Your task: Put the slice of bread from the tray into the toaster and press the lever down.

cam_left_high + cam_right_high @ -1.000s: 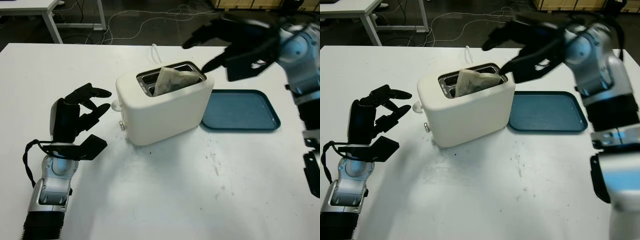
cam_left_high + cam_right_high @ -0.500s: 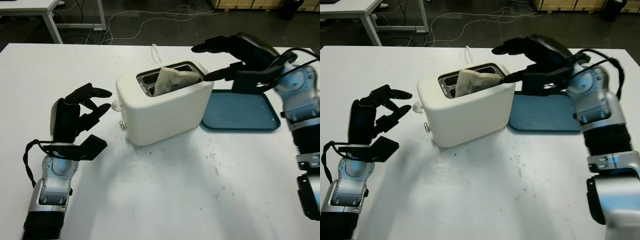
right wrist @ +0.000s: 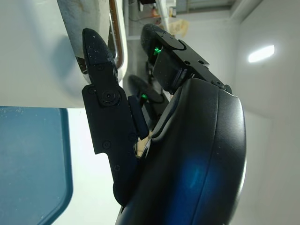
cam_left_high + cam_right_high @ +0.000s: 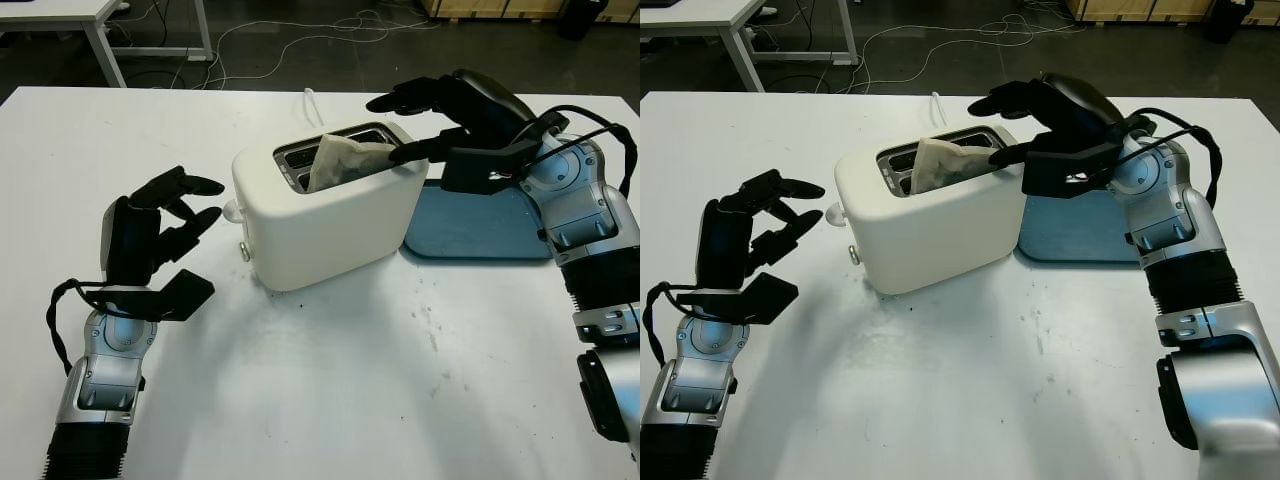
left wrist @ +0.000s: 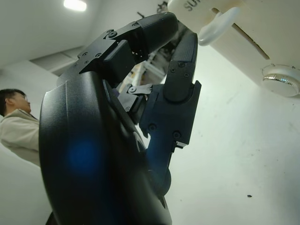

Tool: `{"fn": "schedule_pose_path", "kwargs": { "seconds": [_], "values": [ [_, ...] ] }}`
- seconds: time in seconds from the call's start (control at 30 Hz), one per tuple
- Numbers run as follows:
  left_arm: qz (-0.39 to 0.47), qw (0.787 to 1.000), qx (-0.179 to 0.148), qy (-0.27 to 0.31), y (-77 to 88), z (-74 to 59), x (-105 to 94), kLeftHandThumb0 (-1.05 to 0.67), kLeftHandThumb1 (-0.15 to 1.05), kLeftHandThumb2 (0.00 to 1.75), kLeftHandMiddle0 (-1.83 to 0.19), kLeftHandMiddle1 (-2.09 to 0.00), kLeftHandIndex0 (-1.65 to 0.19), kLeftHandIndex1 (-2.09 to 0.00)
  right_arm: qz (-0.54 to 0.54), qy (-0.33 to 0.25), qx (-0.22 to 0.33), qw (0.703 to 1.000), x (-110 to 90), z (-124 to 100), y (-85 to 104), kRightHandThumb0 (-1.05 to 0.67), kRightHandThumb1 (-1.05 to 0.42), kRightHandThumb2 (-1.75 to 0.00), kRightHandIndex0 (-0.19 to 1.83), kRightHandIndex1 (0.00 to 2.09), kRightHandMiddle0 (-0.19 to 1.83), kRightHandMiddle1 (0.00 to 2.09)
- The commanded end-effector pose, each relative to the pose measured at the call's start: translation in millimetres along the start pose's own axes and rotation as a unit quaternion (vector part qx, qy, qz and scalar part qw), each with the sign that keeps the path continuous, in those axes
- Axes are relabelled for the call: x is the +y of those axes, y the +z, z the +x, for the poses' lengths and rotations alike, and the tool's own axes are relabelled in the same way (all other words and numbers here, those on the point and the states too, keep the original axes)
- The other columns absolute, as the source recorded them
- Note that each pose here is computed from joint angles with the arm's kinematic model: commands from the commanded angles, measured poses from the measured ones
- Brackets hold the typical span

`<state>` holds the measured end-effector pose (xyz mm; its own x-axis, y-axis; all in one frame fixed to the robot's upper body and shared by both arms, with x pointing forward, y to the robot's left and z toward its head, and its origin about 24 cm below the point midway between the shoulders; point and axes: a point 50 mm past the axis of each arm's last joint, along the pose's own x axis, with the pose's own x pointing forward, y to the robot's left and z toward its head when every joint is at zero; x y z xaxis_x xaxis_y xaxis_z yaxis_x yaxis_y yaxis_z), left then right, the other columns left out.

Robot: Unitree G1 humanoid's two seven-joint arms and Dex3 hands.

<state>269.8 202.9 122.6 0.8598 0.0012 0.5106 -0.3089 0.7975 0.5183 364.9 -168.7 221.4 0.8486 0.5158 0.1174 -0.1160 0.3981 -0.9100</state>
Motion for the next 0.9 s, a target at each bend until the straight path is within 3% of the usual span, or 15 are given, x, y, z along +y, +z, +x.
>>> {"fn": "schedule_pose_path", "kwargs": {
  "seconds": [0.0,0.17,0.37,0.67,0.87],
  "values": [
    [-0.001,1.000,-0.005,0.001,1.7,0.6,-0.3,-0.36,0.92,0.05,-0.69,-1.48,-0.77,-0.76,-0.007,-0.007,-0.010,1.000,-3.6,3.7,6.1,-0.46,-0.83,0.00,0.43,0.87,0.80,0.04],
    [-0.003,1.000,-0.008,0.000,1.7,0.4,0.2,-0.35,0.92,0.05,-0.68,-1.47,-0.77,-0.76,-0.018,0.011,-0.001,1.000,-4.2,4.9,8.3,-0.48,-0.85,0.00,0.48,0.64,0.81,0.02],
    [-0.001,1.000,-0.006,0.000,2.1,0.5,0.5,-0.35,0.92,0.04,-0.67,-1.46,-0.77,-0.76,-0.017,0.021,-0.004,1.000,-2.4,6.1,8.8,-0.49,-0.83,0.00,0.53,0.58,0.83,0.02],
    [-0.004,1.000,-0.005,0.002,2.1,-0.3,0.1,-0.35,0.92,0.05,-0.68,-1.46,-0.77,-0.75,-0.025,0.027,-0.003,0.999,0.1,10.3,6.3,-0.50,-0.83,0.00,0.58,0.54,0.84,0.02],
    [-0.004,1.000,-0.004,0.003,2.2,-0.1,0.2,-0.35,0.92,0.04,-0.67,-1.48,-0.77,-0.75,-0.016,0.027,-0.008,0.999,2.1,11.2,6.4,-0.47,-0.82,0.00,0.78,0.71,0.99,0.08]
  ]
}}
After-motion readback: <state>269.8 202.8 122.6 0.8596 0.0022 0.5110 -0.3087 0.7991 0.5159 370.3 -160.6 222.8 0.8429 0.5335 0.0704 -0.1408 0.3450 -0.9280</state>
